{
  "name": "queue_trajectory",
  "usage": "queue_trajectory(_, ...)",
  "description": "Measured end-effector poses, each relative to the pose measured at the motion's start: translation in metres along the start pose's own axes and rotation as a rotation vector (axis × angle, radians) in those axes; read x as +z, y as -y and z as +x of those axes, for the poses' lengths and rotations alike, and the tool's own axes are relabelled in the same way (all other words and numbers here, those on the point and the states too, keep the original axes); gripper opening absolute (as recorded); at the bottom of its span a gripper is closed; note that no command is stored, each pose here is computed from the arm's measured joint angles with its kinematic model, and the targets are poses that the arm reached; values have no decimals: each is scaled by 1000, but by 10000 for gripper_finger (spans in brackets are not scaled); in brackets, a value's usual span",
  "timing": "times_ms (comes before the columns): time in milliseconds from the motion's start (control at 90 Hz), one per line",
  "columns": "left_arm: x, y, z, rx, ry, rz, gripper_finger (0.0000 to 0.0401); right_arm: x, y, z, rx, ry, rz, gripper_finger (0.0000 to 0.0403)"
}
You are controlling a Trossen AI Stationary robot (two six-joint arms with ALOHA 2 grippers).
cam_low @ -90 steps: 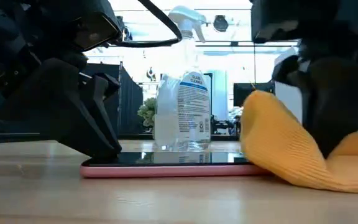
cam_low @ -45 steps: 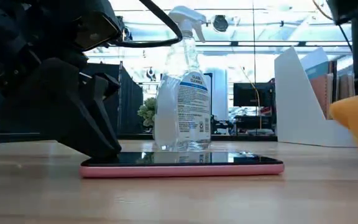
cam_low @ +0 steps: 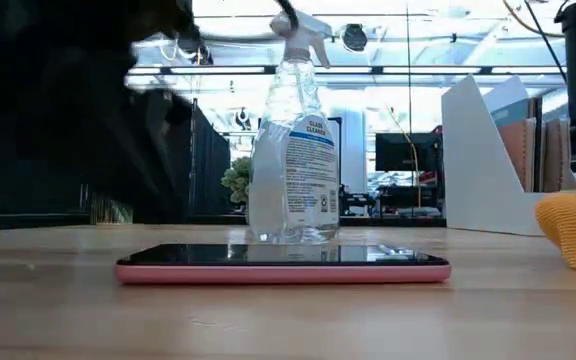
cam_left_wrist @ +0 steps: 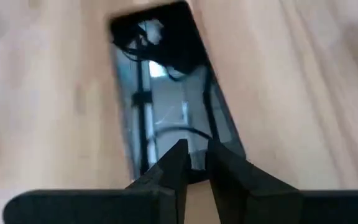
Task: Apply microfiber cloth
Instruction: Wipe the front of the pink phone with the orange microfiber cloth
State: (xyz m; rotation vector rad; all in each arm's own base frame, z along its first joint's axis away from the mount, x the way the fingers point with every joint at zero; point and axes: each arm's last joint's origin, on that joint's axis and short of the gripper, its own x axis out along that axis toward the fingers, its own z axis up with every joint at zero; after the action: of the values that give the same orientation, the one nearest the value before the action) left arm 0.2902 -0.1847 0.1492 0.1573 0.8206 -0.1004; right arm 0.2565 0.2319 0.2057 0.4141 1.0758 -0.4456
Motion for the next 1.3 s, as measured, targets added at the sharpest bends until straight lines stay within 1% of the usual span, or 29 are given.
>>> queue_trajectory(100, -3, -7, -3, 91, -31, 17, 47, 7, -13, 17, 68, 59, -8, 212)
queue_trajectory(233, -9, -17, 1, 125, -75, 11, 47, 12, -26, 53, 107, 85, -48, 196)
queue_trajectory(300, -16, -24, 5, 146, -104, -12, 47, 12, -32, 72, 123, 89, -36, 186)
queue_trajectory(400, -24, -31, 9, 156, -119, -67, 47, 9, -34, 96, 108, 95, -30, 168)
queue_trajectory(467, -27, -32, 10, 125, -124, -86, 47, 10, -33, 103, 83, 96, -33, 155)
queue_trajectory(567, -33, -29, 17, 26, -146, -100, 47, 12, -29, 106, 47, 83, -38, 139)
queue_trajectory(678, -35, -26, 24, -27, -148, -108, 47, 18, -25, 107, 30, 77, -96, 128)
queue_trajectory(789, -32, -19, 27, -95, -110, -118, 47, 28, -20, 112, -14, 140, -123, 124)
queue_trajectory(978, -24, -5, 25, -259, -28, -129, 47, 53, -6, 123, -98, 200, -148, 123)
queue_trajectory(1056, -22, -3, 25, -270, 2, -132, 47, 66, -1, 128, -110, 221, -156, 123)
queue_trajectory(1133, -21, -3, 25, -242, 15, -135, 47, 79, 2, 132, -95, 248, -168, 123)
queue_trajectory(1222, -17, -6, 25, -214, 60, -154, 47, 92, 1, 135, -49, 304, -149, 123)
queue_trajectory(1300, -12, -6, 25, -221, 113, -169, 47, 101, -2, 135, 4, 344, -123, 123)
